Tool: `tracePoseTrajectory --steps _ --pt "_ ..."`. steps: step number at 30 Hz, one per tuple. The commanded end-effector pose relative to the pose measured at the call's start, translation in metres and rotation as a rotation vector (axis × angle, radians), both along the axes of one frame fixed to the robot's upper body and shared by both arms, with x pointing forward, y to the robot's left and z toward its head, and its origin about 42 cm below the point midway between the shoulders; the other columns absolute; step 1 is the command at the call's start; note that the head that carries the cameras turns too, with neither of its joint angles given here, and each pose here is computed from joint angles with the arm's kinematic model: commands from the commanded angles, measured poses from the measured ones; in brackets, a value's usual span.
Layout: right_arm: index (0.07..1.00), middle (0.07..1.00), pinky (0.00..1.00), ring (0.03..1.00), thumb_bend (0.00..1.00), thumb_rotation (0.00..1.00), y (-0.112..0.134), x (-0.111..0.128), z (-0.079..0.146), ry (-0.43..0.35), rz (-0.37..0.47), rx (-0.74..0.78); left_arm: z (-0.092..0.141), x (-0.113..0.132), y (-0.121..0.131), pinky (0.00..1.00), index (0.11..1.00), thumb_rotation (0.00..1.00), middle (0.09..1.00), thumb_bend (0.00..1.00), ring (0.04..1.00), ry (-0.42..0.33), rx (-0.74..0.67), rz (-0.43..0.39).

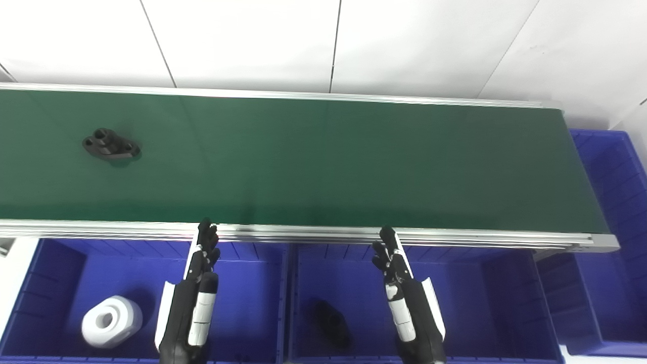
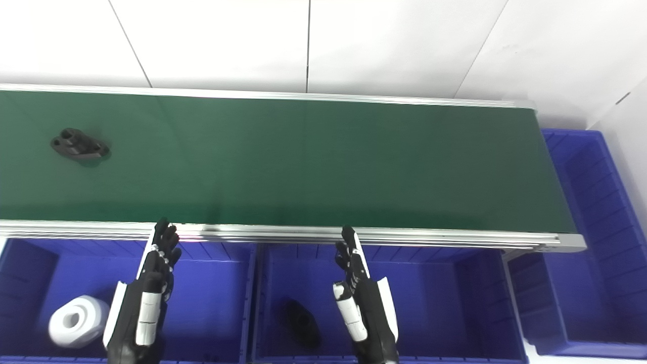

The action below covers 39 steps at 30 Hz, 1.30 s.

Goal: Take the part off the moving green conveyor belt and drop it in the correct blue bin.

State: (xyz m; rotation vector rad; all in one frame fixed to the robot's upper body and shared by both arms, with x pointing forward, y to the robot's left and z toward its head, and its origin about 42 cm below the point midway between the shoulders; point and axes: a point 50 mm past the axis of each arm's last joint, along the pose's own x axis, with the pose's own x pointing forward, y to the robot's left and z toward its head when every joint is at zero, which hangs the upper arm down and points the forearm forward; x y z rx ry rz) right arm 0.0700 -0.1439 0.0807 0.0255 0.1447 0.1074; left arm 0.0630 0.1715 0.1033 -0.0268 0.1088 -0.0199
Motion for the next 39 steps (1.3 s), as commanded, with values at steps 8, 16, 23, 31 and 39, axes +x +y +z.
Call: tracePoseTrajectory --steps 8,16,23,31,39 --pt "1.000 1.000 0.96 0.985 0.77 0.93 -0.004 -0.001 -0.001 -0.057 0.003 0.030 0.000 -0.002 -0.008 1.00 1.000 0.98 1.000 0.58 1.000 -0.045 0.003 0.022" --pt "1.000 1.000 0.96 0.985 0.76 0.94 -0.010 -0.004 -0.020 -0.056 -0.006 0.034 -0.015 -0.004 -0.015 1.00 1.000 0.98 1.000 0.71 1.000 -0.042 0.025 0.007" --pt "1.000 1.000 0.99 0.999 0.74 0.93 -0.020 -0.005 -0.039 -0.052 0.004 0.055 -0.032 -0.005 -0.024 1.00 1.000 1.00 1.000 0.71 1.000 -0.044 0.042 -0.012" --pt "1.000 1.000 1.00 1.000 0.77 0.94 -0.032 -0.002 -0.056 -0.042 0.005 0.062 -0.046 -0.002 -0.035 1.00 1.000 1.00 1.000 0.67 1.000 -0.035 0.046 -0.014" --pt "1.000 1.000 0.98 1.000 0.74 0.95 -0.042 0.000 -0.061 -0.031 -0.004 0.058 -0.048 0.004 -0.044 1.00 1.000 1.00 1.000 0.65 0.986 -0.049 0.072 -0.016"
